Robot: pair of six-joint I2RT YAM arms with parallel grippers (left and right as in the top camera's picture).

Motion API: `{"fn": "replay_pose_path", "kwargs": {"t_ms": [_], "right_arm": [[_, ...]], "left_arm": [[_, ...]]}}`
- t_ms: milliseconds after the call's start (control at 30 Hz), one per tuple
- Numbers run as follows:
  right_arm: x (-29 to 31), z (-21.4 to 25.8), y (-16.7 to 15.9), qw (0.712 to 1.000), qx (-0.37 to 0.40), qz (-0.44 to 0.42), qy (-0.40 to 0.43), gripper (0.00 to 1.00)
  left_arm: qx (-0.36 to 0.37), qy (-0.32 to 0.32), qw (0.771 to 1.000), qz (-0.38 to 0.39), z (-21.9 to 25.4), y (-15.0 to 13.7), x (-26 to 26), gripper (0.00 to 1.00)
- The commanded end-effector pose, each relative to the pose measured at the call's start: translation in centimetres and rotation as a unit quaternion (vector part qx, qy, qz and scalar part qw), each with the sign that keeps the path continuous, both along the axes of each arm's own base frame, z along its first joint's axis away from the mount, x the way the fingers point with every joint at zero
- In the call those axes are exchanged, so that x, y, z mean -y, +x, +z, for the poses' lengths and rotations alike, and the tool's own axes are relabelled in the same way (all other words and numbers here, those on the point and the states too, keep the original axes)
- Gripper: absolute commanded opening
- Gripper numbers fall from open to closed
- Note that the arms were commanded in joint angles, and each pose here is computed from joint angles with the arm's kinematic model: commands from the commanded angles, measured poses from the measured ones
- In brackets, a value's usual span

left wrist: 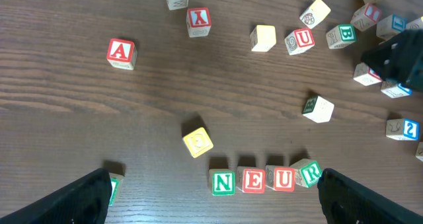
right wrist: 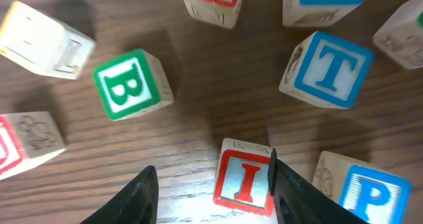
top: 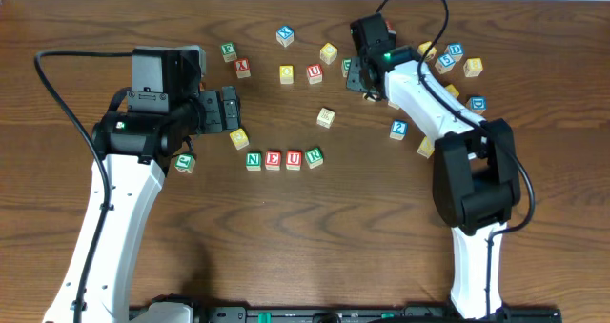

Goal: Spell out NEURIPS
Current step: 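Move the right gripper up over the red I block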

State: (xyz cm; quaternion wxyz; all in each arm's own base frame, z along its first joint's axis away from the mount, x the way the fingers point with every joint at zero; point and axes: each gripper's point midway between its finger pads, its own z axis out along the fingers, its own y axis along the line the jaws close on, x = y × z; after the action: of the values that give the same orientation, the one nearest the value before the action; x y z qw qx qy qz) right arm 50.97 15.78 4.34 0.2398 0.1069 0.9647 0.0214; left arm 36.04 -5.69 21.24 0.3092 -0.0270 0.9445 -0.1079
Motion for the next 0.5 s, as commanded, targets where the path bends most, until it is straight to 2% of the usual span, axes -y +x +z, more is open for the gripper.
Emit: {"fn": "replay_pose_path", "kwargs": {"t_ms": [0, 467], "right_arm": [[-0.2, -0.1, 0.6, 1.0, 0.006, 0.005, -0.003, 0.49], [1.2, -0.1, 0.5, 0.999, 0.011, -0.05, -0.019, 0.45]], "left_arm": [[0.016, -0.002, 1.0, -0.003, 1.2, 0.2, 0.1, 0.98], [0.016, -0.002, 1.0, -0.003, 1.2, 0.2, 0.1, 0.98]]}}
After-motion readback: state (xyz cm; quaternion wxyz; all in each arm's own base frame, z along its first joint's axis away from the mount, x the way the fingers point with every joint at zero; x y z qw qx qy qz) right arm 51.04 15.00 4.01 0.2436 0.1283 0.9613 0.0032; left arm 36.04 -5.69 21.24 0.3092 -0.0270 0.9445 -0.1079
